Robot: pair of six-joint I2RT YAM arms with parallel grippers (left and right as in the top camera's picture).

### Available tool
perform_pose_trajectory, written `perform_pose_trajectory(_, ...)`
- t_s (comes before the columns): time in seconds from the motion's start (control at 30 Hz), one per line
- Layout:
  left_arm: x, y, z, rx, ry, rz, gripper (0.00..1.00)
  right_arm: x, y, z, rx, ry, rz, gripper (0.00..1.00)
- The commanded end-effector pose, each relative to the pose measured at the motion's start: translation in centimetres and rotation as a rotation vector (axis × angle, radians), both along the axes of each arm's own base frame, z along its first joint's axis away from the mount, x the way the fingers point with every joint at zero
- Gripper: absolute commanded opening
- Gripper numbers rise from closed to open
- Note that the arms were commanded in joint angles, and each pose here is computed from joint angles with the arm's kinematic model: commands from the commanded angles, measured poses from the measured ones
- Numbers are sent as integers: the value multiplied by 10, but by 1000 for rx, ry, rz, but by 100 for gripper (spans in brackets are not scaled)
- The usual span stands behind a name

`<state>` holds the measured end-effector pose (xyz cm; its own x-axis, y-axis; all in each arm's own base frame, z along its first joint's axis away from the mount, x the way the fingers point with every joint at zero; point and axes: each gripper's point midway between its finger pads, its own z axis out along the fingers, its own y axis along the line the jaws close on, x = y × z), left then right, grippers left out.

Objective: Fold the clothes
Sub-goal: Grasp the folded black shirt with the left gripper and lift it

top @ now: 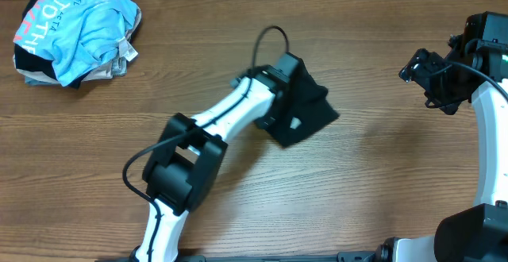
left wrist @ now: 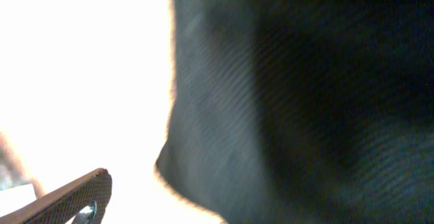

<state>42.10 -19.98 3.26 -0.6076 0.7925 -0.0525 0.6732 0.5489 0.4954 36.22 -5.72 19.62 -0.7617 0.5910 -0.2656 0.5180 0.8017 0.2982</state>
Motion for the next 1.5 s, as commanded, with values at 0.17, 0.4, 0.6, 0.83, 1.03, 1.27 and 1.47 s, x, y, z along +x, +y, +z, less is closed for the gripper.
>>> perform_pose_trajectory(0.17, 18, -16, 66, 24, -39, -55, 100, 2, 0, 3, -8, -16, 21, 88)
perform_pose_trajectory(0.4, -36, -111, 110, -346, 181, -299, 100, 2, 0, 3, -12, -16, 30, 88)
perform_pose_trajectory(0.6, -54, -114, 82, -368, 292, -279, 100, 0, 0, 2, -12, -6, 38, 88)
perform_pose_trajectory(0.83, -74, -107, 25, -308, 411, -249, 100, -2, 1, 1, -13, 0, 45, 88)
perform_pose_trajectory(1.03, -80, -106, -21, -250, 478, -234, 100, -2, 1, 1, -12, 2, 44, 88)
perform_pose_trajectory(1.27, -82, -96, -67, -180, 520, -177, 96, -4, 1, 0, -9, 12, 45, 89)
perform_pose_trajectory(1.47, -62, -80, -62, -100, 397, -63, 36, -3, 1, 1, -11, 5, 44, 88)
